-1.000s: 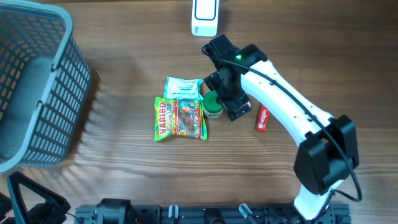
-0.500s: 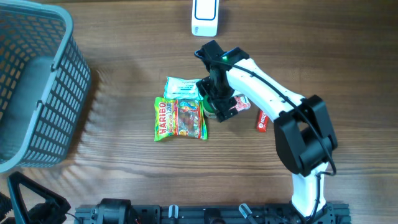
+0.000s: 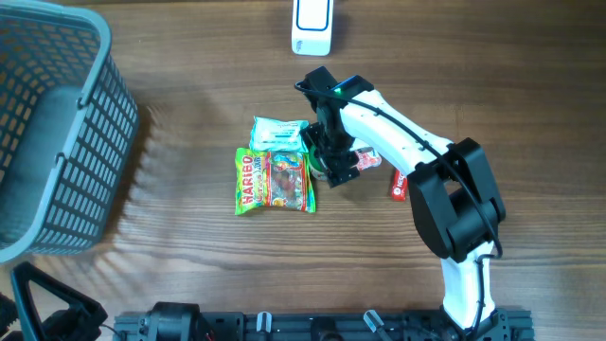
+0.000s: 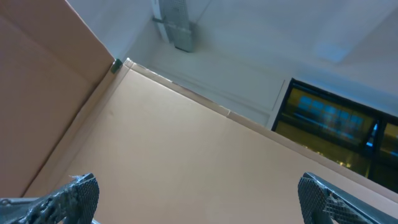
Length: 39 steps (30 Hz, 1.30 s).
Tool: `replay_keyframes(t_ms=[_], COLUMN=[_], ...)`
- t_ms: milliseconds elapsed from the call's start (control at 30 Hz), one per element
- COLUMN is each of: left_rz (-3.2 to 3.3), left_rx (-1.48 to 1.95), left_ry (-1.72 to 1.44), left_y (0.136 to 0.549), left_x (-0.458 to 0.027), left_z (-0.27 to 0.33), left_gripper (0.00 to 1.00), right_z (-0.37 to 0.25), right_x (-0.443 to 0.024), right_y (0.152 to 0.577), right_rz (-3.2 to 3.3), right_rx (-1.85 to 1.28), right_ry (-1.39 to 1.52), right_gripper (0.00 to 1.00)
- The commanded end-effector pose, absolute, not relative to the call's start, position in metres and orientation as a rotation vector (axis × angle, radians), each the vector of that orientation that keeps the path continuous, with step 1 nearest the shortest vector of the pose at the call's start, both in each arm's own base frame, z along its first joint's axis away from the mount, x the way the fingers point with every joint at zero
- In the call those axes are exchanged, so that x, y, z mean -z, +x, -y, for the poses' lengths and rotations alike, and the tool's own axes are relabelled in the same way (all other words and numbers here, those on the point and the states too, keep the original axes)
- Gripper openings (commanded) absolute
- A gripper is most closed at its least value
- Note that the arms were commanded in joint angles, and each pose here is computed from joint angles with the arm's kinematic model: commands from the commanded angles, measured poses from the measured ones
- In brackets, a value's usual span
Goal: Scan the item barcode
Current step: 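Lift the jar and hold it up to the white scanner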
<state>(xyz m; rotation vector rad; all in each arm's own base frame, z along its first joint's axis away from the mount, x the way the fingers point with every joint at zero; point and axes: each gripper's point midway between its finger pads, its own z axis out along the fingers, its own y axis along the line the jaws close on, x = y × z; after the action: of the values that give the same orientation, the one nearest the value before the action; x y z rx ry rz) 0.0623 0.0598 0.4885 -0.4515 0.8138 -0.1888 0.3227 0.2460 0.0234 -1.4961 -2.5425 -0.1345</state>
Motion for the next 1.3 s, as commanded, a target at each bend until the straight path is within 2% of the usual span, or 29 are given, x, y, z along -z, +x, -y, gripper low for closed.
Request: replay_keyframes(t_ms=[0, 200, 367, 433, 500, 667, 833, 967, 1267], left_rz=[-0.795, -0.778, -0.77, -0.77, -0.772, -0.806, -0.842, -0.88, -1.112], left_rx=[0.206, 0.21, 0.213, 0.213, 0.212, 0.204, 0.195, 0.185, 0.126], left_ry=[-0.443, -0.443, -0.442, -0.442, -0.443, -0.445, -0.446, -0.448, -0.458], left_y=[0.058, 0.055, 0.054, 0.054, 0.054, 0.059, 0.065, 0.07, 0.097], left_x=[-0.491, -0.494, -0.495, -0.495, -0.495, -0.489, -0.482, -0.475, -0.427], left_z=[-0.058, -0.058, -0.058, -0.058, -0.058, -0.058, -0.057, -0.057, -0.055], left_gripper=[1.0, 1.0, 1.0, 1.0, 1.0, 1.0, 1.0, 1.0, 1.0], right_z=[-0.236, -0.238, -0.239, -0.24, -0.24, -0.239, -0.243, -0.243, -0.21], right_x=[-0.004, 0.01, 0.019, 0.019, 0.019, 0.015, -0.016, -0.058, -0.134], right_y=[0.317, 0.312, 0.307, 0.306, 0.307, 0.311, 0.316, 0.314, 0.267], right_rz=[2.597, 2.605, 2.6, 2.624, 2.672, 2.775, 2.873, 2.953, 2.97], right_rx=[-0.004, -0.052, -0.07, -0.059, -0.053, -0.026, 0.041, 0.121, 0.088], right_ry=[-1.527, -1.505, -1.441, -1.383, -1.297, -1.084, -0.879, -0.712, -0.535], right_gripper=[0.93, 0.93, 0.73, 0.7, 0.61, 0.61, 0.59, 0.59, 0.57])
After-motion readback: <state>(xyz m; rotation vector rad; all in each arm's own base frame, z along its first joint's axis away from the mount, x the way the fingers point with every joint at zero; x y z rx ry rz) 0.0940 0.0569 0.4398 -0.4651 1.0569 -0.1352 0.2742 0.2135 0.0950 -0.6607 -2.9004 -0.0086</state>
